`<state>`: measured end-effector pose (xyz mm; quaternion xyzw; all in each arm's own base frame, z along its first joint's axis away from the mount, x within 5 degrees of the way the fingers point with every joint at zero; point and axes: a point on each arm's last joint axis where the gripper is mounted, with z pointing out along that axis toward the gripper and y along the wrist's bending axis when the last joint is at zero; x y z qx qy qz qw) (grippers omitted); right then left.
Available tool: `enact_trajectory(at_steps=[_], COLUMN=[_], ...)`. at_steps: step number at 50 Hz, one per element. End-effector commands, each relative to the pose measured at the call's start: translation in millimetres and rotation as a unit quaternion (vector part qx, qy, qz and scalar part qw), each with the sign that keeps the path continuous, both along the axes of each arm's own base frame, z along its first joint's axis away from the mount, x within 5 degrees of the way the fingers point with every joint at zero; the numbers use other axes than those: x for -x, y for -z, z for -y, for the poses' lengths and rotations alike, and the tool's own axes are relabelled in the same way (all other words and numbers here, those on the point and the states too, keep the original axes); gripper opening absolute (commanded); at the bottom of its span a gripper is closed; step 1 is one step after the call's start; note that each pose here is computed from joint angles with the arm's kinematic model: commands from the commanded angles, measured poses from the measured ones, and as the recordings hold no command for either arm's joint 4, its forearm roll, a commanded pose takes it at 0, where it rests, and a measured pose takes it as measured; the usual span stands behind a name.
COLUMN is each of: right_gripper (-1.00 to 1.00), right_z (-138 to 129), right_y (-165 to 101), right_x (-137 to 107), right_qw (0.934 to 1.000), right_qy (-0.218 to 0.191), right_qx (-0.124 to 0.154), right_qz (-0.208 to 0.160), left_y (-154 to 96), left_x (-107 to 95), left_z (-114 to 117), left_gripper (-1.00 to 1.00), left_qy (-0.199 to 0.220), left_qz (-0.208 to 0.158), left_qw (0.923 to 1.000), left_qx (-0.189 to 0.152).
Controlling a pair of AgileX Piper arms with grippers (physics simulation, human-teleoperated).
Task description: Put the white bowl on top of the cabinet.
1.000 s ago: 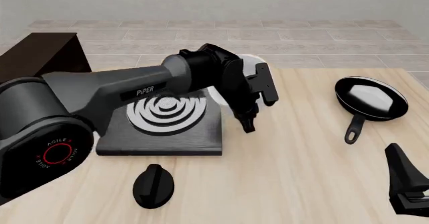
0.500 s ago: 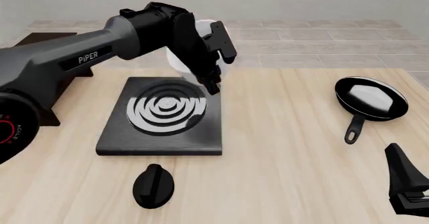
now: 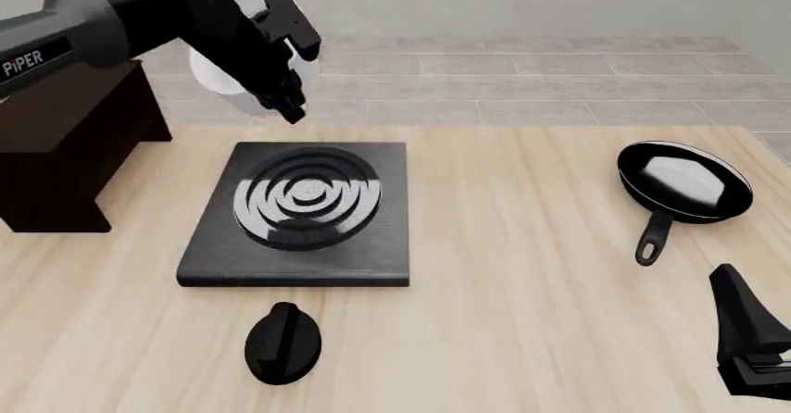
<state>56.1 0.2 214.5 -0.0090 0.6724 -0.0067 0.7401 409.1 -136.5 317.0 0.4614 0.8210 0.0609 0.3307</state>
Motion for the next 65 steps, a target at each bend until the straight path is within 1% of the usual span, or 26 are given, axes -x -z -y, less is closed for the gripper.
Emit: enact_trajectory(at_steps=[1,4,7,13,14,17,19,22,25,26,27,28,29,30,32,35,37,38,41,42,47,50,59,62,64,65], right_gripper=[1.00,1.00,1.00,1.00,1.00,1.00,1.00,1.00,1.00,1.00,1.00,1.00,1.00,1.00,1.00,1.00,1.00,1.00,1.00,1.00,1.00,1.00,1.00,1.00,1.00,1.00], right_z=[0,0,0,0,0,0,0,0,0,0,0,0,0,0,0,0,0,0,0,0,0,0,0,0,0,0], right_y=[0,0,0,0,0,0,0,0,0,0,0,0,0,0,0,0,0,0,0,0,0,0,0,0,0,0], right_x=[0,0,0,0,0,0,0,0,0,0,0,0,0,0,0,0,0,0,0,0,0,0,0,0,0,0], right_qw=[1.0000,1.0000,1.0000,1.0000,1.0000,1.0000,1.0000,1.0000,1.0000,1.0000,1.0000,1.0000,1.0000,1.0000,1.0000,1.0000,1.0000,1.0000,1.0000,1.0000,1.0000,1.0000,1.0000,1.0000,1.0000,1.0000], right_qy=[0.000,0.000,0.000,0.000,0.000,0.000,0.000,0.000,0.000,0.000,0.000,0.000,0.000,0.000,0.000,0.000,0.000,0.000,0.000,0.000,0.000,0.000,0.000,0.000,0.000,0.000], right_qx=[0.000,0.000,0.000,0.000,0.000,0.000,0.000,0.000,0.000,0.000,0.000,0.000,0.000,0.000,0.000,0.000,0.000,0.000,0.000,0.000,0.000,0.000,0.000,0.000,0.000,0.000], right_qz=[0.000,0.000,0.000,0.000,0.000,0.000,0.000,0.000,0.000,0.000,0.000,0.000,0.000,0.000,0.000,0.000,0.000,0.000,0.000,0.000,0.000,0.000,0.000,0.000,0.000,0.000], left_y=[-31,-35,-39,-58,-58,-52,-50,-56,-57,-57,-68,-70,-67,-61,-61,-63,-64,-64,-62,-57,-51,-50,-11,-4,-1,-1], left_x=[-4,-7,-3,-4,-5,-2,-6,-9,-9,-11,-13,-17,-18,-19,-17,-23,-28,-29,-35,-36,-45,-45,-51,-55,-60,-60], left_z=[-56,-77,-88,-123,-133,-144,-151,-161,-167,-168,-167,-170,-176,-177,-178,-190,-201,-200,-206,-205,-213,-215,-233,-239,-249,-249], left_gripper=[-1.00,-1.00,-1.00,-1.00,-1.00,-1.00,-1.00,-1.00,-1.00,-1.00,-1.00,-1.00,-1.00,-1.00,-1.00,-1.00,-1.00,-1.00,-1.00,-1.00,-1.00,-1.00,-1.00,-1.00,-1.00,-1.00], left_qy=[-0.061,-0.086,-0.090,-0.112,-0.119,-0.123,-0.133,-0.148,-0.153,-0.155,-0.168,-0.179,-0.184,-0.180,-0.181,-0.196,-0.215,-0.215,-0.232,-0.230,-0.239,-0.244,-0.267,-0.275,-0.296,-0.296], left_qz=[0.038,0.036,0.044,0.077,0.081,0.073,0.074,0.082,0.086,0.091,0.109,0.114,0.114,0.110,0.111,0.125,0.123,0.120,0.112,0.104,0.099,0.098,0.078,0.072,0.069,0.069], left_qw=[0.9974,0.9957,0.9949,0.9905,0.9893,0.9890,0.9878,0.9850,0.9839,0.9832,0.9797,0.9771,0.9763,0.9773,0.9770,0.9725,0.9688,0.9692,0.9662,0.9677,0.9660,0.9647,0.9607,0.9588,0.9526,0.9526], left_qx=[0.003,0.002,-0.005,-0.020,-0.025,-0.035,-0.035,-0.032,-0.034,-0.033,-0.017,-0.009,-0.013,-0.017,-0.018,-0.015,-0.009,-0.008,0.004,0.001,0.002,0.005,0.007,0.009,0.021,0.021])
